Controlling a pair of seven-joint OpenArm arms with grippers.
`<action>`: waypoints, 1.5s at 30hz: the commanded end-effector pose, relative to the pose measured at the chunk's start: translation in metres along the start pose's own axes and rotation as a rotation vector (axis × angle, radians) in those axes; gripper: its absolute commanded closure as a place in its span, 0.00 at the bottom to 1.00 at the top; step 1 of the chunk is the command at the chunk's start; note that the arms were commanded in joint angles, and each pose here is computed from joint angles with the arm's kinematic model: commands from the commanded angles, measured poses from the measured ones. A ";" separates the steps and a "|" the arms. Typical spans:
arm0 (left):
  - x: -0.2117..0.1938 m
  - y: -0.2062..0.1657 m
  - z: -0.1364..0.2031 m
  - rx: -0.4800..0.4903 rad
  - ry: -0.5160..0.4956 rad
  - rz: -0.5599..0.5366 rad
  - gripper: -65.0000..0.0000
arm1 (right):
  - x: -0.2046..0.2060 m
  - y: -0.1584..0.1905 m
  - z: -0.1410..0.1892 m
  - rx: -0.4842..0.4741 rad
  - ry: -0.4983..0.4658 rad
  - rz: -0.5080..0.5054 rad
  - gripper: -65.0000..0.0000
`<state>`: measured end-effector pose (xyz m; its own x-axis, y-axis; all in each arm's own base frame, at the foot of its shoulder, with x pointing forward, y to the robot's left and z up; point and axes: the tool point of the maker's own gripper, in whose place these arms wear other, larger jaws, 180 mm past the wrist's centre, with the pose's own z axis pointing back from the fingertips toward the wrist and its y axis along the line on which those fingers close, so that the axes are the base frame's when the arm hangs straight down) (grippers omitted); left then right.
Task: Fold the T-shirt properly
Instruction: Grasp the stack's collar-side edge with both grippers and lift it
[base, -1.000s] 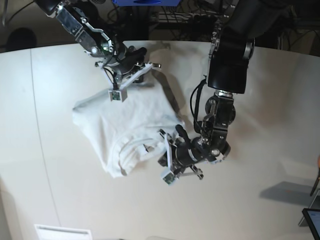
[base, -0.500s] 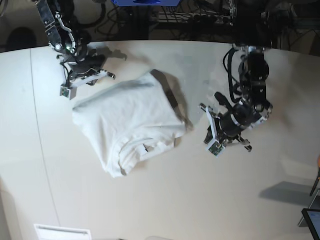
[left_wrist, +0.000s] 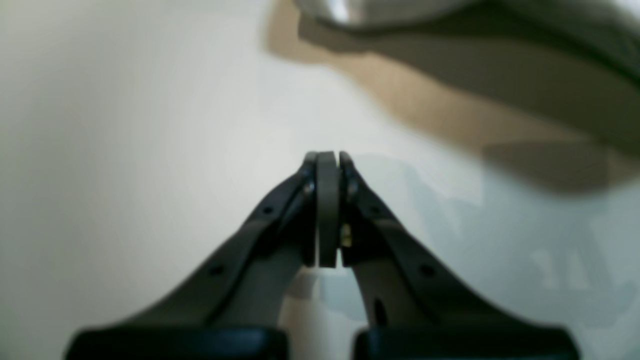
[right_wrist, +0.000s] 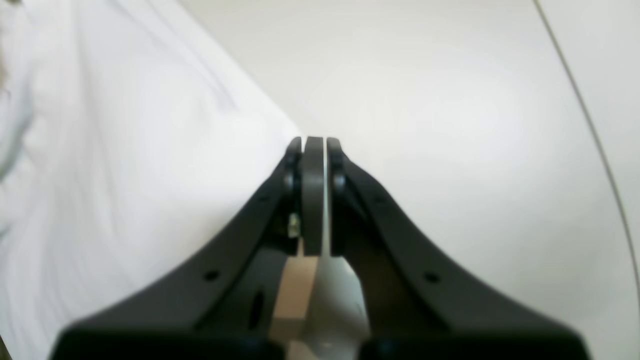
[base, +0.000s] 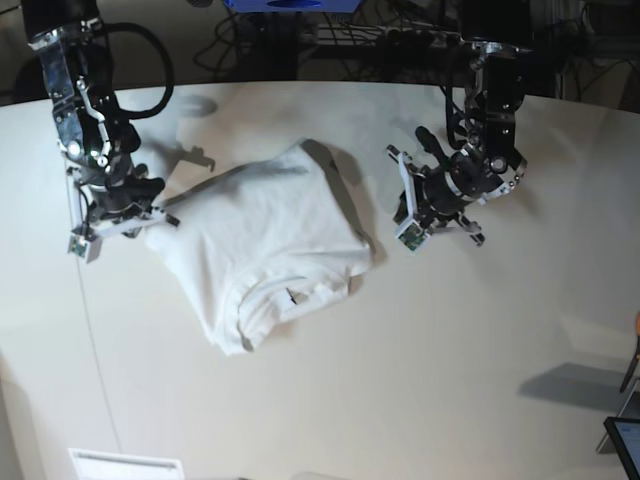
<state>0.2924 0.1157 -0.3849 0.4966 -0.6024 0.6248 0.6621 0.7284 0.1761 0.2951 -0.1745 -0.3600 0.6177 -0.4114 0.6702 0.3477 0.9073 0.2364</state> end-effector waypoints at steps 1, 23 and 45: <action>0.017 0.008 -0.001 0.015 -0.051 0.007 1.00 | 0.019 0.002 0.000 0.007 -0.055 0.012 0.98; 0.111 0.027 -0.082 -0.114 -0.160 0.116 1.00 | -0.007 0.019 -0.021 0.046 0.059 0.013 0.98; 0.152 0.061 -0.053 -0.030 -0.307 0.032 1.00 | 0.016 -0.005 0.015 -0.011 -0.125 0.168 0.98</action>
<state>0.4267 0.0567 -0.3422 0.3835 -0.4780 0.7902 0.6704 0.7326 0.1178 0.2885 -0.1881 -0.3490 0.5968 -0.2464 0.7636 0.2746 0.9569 0.0941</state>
